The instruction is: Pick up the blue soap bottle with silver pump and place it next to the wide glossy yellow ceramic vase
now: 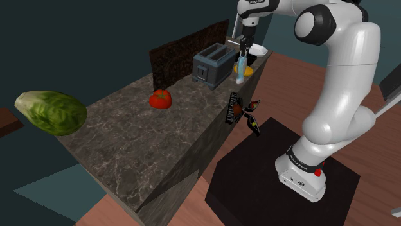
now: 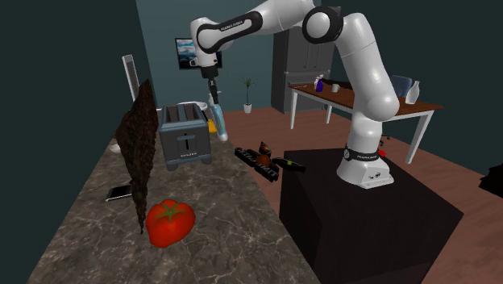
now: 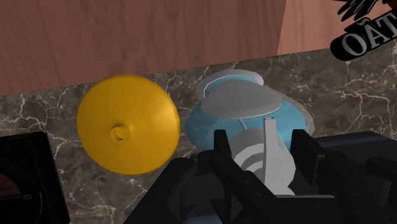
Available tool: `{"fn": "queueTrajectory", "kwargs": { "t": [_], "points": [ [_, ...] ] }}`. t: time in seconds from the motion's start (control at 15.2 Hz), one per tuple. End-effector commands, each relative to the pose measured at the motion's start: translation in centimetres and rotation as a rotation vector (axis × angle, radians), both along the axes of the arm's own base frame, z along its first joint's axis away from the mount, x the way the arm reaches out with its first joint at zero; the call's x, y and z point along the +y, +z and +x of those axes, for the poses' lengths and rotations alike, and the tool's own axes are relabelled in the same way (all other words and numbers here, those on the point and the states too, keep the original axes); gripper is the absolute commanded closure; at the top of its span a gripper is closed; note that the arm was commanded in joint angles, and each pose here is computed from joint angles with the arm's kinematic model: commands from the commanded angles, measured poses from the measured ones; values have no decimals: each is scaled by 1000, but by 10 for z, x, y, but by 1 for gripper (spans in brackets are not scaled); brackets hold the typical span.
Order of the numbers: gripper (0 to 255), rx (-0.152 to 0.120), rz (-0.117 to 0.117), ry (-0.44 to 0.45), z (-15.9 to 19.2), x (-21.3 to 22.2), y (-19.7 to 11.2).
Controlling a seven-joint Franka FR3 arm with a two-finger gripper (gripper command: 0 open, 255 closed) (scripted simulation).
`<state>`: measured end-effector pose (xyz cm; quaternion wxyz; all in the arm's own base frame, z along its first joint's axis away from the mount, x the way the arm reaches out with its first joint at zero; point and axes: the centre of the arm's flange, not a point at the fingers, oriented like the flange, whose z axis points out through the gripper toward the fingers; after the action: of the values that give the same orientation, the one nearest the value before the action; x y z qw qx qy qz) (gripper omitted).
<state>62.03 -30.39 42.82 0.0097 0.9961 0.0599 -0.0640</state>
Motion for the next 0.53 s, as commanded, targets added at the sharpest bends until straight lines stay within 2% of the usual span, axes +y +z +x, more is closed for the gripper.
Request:
{"fn": "queueTrajectory", "kwargs": {
  "t": [0.0, 0.33, 0.4, 0.46],
  "points": [
    [255, -1, 0, 0, 0, 0, -1],
    [255, -1, 0, 0, 0, 0, -1],
    [0, -1, 0, 0, 0, 0, -1],
    [0, -1, 0, 0, 0, 0, -1]
  ]
}}
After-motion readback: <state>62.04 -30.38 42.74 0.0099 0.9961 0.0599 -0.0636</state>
